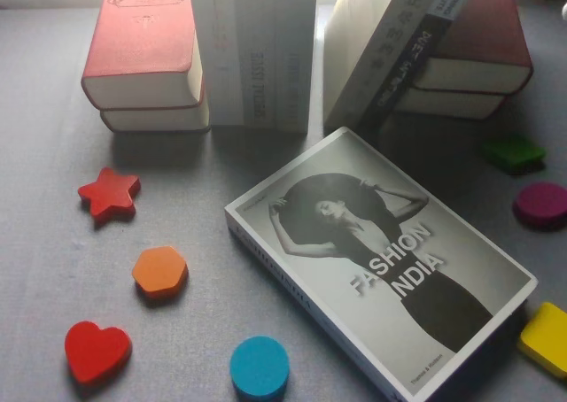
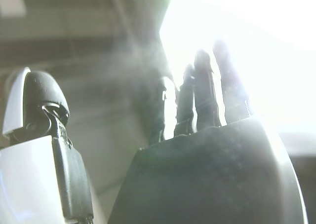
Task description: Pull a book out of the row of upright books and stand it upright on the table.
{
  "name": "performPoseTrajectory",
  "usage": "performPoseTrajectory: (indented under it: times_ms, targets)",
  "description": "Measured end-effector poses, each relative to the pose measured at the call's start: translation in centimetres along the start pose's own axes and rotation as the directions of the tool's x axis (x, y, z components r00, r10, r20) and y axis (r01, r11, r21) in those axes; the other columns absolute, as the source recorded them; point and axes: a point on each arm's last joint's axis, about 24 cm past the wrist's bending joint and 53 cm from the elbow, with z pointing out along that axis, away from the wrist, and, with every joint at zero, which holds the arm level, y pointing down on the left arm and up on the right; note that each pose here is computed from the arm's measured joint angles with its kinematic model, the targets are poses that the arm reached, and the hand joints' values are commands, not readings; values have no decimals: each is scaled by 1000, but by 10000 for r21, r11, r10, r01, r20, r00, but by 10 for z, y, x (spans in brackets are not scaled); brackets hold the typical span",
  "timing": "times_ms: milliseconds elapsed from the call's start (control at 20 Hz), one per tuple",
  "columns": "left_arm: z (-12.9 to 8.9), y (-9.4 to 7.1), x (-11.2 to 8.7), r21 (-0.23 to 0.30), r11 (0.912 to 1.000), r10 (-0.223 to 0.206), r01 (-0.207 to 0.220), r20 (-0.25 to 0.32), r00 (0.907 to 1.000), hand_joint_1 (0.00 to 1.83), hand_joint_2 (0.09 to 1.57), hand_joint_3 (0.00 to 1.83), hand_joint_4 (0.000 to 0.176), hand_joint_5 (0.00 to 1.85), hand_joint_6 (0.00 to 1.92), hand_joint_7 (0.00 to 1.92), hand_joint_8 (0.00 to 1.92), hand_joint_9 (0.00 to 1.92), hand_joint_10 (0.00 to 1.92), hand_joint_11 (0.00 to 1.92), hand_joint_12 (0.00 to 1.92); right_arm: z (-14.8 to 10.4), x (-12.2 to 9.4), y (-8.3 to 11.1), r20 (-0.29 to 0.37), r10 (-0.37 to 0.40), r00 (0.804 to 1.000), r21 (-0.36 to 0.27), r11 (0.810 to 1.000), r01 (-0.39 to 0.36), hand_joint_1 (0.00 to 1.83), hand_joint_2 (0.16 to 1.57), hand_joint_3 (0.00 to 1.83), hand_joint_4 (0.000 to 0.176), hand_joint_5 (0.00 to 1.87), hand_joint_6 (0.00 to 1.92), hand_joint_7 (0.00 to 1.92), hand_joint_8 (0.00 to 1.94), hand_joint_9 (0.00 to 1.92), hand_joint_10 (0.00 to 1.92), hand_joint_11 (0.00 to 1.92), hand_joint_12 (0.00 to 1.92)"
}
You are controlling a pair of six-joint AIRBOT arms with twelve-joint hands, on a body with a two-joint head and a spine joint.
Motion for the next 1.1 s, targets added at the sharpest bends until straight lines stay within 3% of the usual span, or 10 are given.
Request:
performPoseTrajectory:
  times_ms: [200,300,350,550,600,650,700,800,1000,1100]
  targets:
    - [10,1,15,240,9995,-196,209,-539,9984,686,964,0,65,414,909,679,35,543,23,24,1067,-27,12,-19,-132,653,9978,901,9939,-639,588,1086,0,76,155,53,1,0,47,2,0,418]
    - [11,1,12,324,9992,-201,216,-458,9987,735,1046,4,37,544,1278,796,304,666,37,50,1227,-46,-19,-15,1337,212,9908,1090,9934,-360,666,1054,0,133,698,1486,730,753,545,54,0,813]
    - [11,1,13,332,9992,-215,231,-476,9986,880,1166,20,148,728,1320,696,681,673,53,9,1316,-52,-30,-7,1696,-167,9854,984,9951,-1,653,1037,0,111,188,885,449,742,626,81,82,1158]
    - [19,-7,20,620,9978,-197,244,-756,9969,877,1251,0,175,730,1382,780,839,692,484,149,1456,-69,-38,18,2419,-794,9670,807,9948,616,360,1370,3,0,600,99,797,77,745,234,337,1390]
    - [22,-6,24,601,9978,-217,271,-889,9958,852,1312,3,106,645,1536,699,987,559,800,141,1509,-69,-37,20,2382,-777,9681,709,9955,625,776,1296,0,102,659,1165,781,43,777,240,338,1330]
    - [26,-9,30,722,9968,-246,329,-1132,9933,854,1339,10,57,613,1617,674,1200,484,1161,191,1565,-69,-38,22,2387,-731,9683,604,9964,603,847,1355,5,40,555,1616,714,388,696,529,238,1204]
    - [28,-13,34,884,9954,-243,357,-1270,9916,852,1340,10,58,612,1620,670,1216,476,1190,191,1569,-69,-37,22,2322,-756,9697,570,9963,640,1001,1367,2,17,524,1724,609,1304,590,916,281,1348]
    - [28,-15,31,985,9944,-263,376,-1142,9931,852,1341,10,57,611,1621,668,1221,472,1197,192,1571,-67,-44,26,2536,-756,9644,344,9970,691,1036,1398,0,0,411,1750,601,1679,556,1443,542,1608]
    - [31,-9,38,1003,9931,-471,607,-1326,9900,852,1341,10,57,611,1621,668,1221,472,1198,191,1571,-65,-49,24,2903,47,9569,-236,9997,22,1381,1367,3,47,271,1878,469,1834,473,1812,372,1899]
    - [32,-6,40,1056,9919,-562,709,-1359,9891,853,1341,9,57,611,1622,668,1222,471,1200,191,1571,-63,-42,25,2704,259,9624,-391,9991,-159,1008,1435,8,1,406,1754,497,1877,302,1888,299,1898]
